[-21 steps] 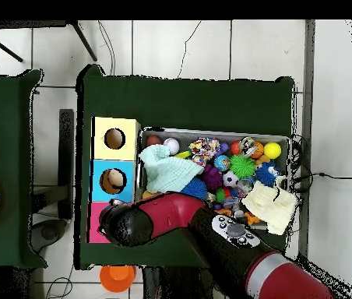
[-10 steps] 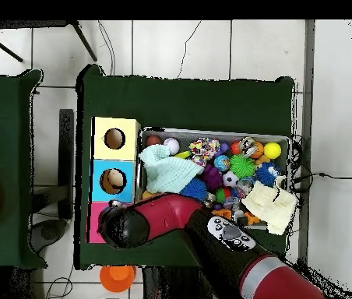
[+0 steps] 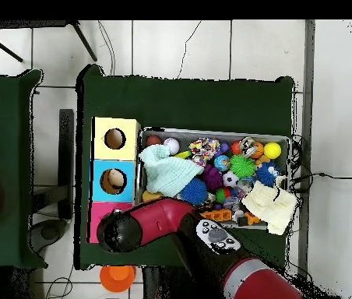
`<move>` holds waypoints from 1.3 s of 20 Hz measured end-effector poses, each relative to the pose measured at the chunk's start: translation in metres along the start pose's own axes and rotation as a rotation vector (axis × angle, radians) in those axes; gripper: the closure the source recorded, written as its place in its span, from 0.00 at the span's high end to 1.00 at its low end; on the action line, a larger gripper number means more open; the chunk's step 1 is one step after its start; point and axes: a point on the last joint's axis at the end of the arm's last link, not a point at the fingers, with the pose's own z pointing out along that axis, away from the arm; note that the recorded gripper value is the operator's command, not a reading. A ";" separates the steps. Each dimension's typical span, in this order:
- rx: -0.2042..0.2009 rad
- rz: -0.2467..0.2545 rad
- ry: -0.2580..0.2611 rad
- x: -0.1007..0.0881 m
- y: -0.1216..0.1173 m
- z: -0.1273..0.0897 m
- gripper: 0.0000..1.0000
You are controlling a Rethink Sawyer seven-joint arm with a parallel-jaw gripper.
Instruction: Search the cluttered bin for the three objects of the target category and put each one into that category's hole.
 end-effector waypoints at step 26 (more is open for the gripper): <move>-0.044 0.136 -0.240 0.024 -0.027 -0.015 0.00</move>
